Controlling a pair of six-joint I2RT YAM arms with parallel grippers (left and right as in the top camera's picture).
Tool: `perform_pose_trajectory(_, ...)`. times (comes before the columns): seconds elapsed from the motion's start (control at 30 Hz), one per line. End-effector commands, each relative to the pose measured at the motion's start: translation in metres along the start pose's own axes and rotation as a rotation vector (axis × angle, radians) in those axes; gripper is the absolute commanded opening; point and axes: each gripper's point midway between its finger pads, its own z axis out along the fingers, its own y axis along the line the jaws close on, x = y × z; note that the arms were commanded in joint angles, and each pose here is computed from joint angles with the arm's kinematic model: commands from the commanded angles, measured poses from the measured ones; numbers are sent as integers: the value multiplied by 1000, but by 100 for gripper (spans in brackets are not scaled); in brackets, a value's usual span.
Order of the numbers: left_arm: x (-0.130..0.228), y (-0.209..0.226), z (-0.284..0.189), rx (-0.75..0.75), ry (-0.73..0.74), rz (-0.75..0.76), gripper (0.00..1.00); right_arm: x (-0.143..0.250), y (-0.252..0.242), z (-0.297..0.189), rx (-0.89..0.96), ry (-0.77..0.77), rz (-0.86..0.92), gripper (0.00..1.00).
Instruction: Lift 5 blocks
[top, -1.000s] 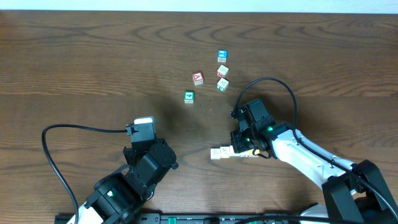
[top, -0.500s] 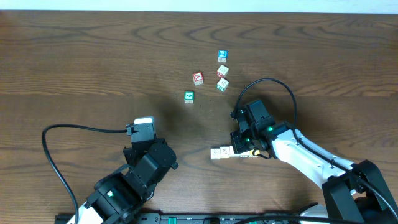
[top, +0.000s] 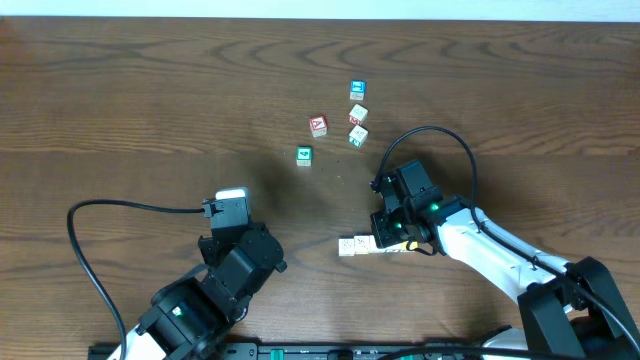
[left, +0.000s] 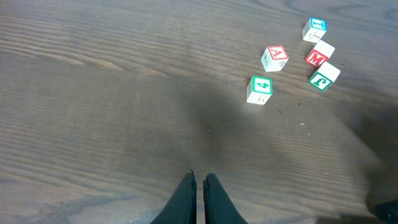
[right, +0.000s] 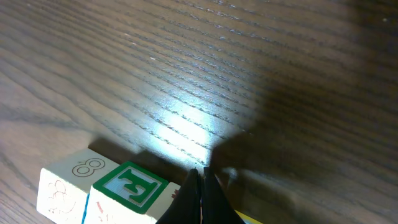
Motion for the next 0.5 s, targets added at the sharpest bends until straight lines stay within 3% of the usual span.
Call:
perform_pose_trajectory(0.0,-3,4,0,-19,-13,-12,7,0,5,0,-12,6,4,1)
perform_pose_trajectory(0.47,-3,4,0,-19,-13,-12,7,-10,6,0,-15,-37,-7,1)
